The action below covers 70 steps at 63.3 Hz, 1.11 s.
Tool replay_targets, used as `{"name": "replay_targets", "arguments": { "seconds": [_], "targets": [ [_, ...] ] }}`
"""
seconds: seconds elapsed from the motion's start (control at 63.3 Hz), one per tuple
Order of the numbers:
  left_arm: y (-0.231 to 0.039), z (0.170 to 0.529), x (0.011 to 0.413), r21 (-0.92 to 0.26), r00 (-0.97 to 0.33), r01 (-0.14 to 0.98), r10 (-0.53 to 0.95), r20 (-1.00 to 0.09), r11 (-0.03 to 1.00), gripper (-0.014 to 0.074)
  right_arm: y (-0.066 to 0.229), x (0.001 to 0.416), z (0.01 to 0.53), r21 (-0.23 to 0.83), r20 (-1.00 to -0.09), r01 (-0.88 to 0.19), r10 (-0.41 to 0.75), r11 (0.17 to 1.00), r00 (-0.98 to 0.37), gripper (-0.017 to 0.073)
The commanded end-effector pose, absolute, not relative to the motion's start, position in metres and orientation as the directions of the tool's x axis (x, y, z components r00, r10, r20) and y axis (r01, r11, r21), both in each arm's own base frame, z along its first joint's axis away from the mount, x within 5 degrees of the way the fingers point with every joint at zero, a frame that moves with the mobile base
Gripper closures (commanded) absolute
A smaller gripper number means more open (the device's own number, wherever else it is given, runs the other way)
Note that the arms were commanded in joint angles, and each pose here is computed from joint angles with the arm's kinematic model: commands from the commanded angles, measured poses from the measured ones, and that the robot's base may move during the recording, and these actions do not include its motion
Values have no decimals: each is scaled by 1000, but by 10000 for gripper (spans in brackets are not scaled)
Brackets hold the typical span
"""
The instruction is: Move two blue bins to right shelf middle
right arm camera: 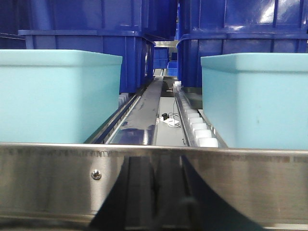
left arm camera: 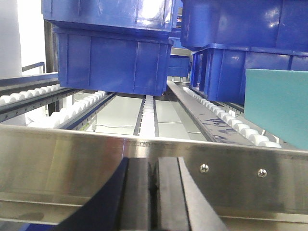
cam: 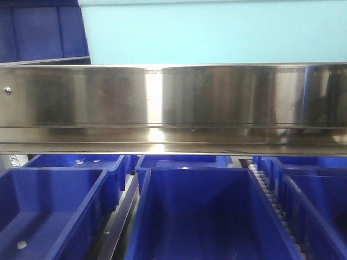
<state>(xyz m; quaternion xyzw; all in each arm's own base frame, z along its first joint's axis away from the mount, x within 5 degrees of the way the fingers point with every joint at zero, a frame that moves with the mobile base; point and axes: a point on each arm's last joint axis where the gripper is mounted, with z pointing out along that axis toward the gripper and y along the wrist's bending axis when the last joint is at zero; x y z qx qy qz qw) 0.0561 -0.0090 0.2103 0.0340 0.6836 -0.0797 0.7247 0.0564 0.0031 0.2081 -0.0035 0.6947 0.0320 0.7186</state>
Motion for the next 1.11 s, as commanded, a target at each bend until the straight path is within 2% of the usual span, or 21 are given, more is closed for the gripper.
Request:
{"name": "replay_targets", "arguments": {
  "seconds": [0.0, 0.726, 0.837, 0.995, 1.089],
  "targets": [
    [-9, 213, 55, -63, 76, 165, -76, -994, 984, 704, 3, 56, 211, 29, -998, -50, 32, 998, 57, 721],
    [-9, 218, 55, -63, 127, 169, -85, -988, 984, 704, 3, 56, 213, 29, -996, -47, 33, 998, 80, 721],
    [-9, 220, 55, -62, 147, 170, -88, -985, 983, 704, 2, 55, 219, 30, -988, -39, 35, 999, 147, 721],
    [-9, 230, 52, -61, 263, 178, -107, -959, 982, 704, 1, 53, 231, 31, -977, -36, 38, 999, 208, 721],
    [-8, 254, 47, -60, 294, 180, -112, -949, 982, 704, 1, 45, 262, 30, -965, -46, 40, 999, 258, 721]
  ]
}}
